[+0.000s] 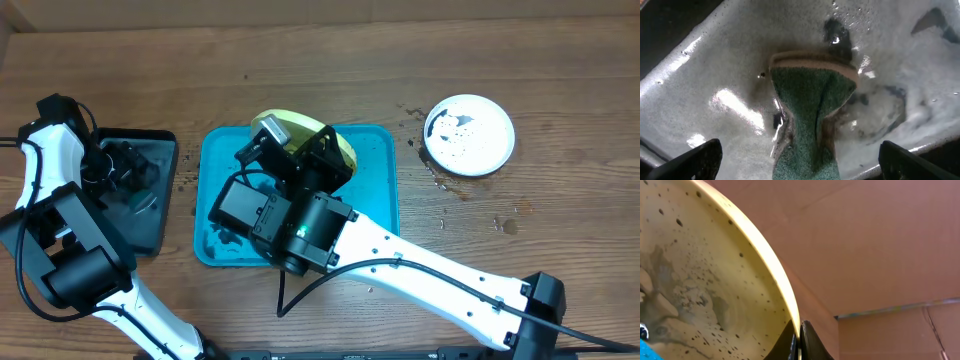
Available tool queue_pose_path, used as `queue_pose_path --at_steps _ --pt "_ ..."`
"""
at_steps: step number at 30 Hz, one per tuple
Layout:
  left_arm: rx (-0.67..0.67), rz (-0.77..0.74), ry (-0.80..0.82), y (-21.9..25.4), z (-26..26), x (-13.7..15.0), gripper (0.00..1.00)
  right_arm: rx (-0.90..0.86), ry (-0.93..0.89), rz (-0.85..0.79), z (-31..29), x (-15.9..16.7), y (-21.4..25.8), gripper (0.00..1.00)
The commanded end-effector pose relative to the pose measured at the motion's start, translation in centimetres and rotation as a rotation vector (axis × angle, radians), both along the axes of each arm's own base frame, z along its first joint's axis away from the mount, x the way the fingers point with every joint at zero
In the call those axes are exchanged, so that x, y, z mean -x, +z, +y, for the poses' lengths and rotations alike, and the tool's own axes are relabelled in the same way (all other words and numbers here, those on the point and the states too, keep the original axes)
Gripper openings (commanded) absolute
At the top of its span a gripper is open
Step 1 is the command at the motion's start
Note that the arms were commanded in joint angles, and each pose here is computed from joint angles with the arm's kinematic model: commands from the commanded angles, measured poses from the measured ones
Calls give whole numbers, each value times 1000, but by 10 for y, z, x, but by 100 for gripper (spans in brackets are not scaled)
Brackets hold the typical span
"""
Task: Clean dirty plates on tray and stack at the side
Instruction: 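Lift the yellow plate with the right gripper and move the left sponge to the basin, then carry the yellow plate right and lower it onto the plate stack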
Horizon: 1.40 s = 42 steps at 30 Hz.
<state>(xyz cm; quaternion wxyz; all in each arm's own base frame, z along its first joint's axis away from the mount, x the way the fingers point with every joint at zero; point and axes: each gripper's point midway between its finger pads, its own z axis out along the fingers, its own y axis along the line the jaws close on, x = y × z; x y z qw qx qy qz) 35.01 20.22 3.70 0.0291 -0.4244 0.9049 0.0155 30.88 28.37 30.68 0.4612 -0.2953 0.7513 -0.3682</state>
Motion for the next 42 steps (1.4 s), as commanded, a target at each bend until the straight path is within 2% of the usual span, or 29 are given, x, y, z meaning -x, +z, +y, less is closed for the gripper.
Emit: queue_pose_path --at_steps 1,5,7,9,11,13,14,16,18,19,21,23,25,27,29,33,36,42 --pt "-17 -15 3 8 4 1 100 -94 5 -24 8 0 11 4" --pt "-16 -15 3 8 4 1 100 -158 46 133 13 -8 -17 4" --pt "-16 -15 2 8 3 1 100 -141 -21 75 -5 -20 -9 4" --pt "-16 -15 0 8 3 1 100 -257 -85 22 -13 -25 -2 4" --pt "-16 -15 0 8 3 1 100 -388 -32 171 6 -23 -26 4" --pt "-16 -15 0 8 3 1 100 -354 97 367 27 -20 -54 4" --pt "-16 -15 0 8 3 1 100 -306 109 388 23 -24 -59 4" --pt "-16 -15 0 8 3 1 100 -235 -1 276 -6 -38 -46 4" --pt "-16 -15 0 8 3 1 100 -317 -166 82 -33 -47 -23 4" --pt "-16 -15 0 8 3 1 100 -389 -195 56 -33 -49 -22 4" --pt "-16 -15 0 8 3 1 100 -448 -106 196 -9 -49 -41 4" --pt "-16 -15 0 8 3 1 100 -340 98 449 15 -38 -71 4" --pt "-16 -15 0 8 3 1 100 -290 57 473 -4 -40 -76 4" --pt "-16 -14 0 8 3 1 100 -357 -125 354 -37 -55 -66 4" --pt "-16 -15 0 8 3 1 100 -437 -218 324 -56 -65 -65 4" --pt "-16 -15 0 8 3 1 100 -631 -286 500 -83 -82 -89 4" --pt "-16 -15 0 8 3 1 100 -824 -375 620 -126 -100 -102 4" --pt "-16 -15 0 8 3 1 100 -1161 -598 658 -245 -121 -109 4"
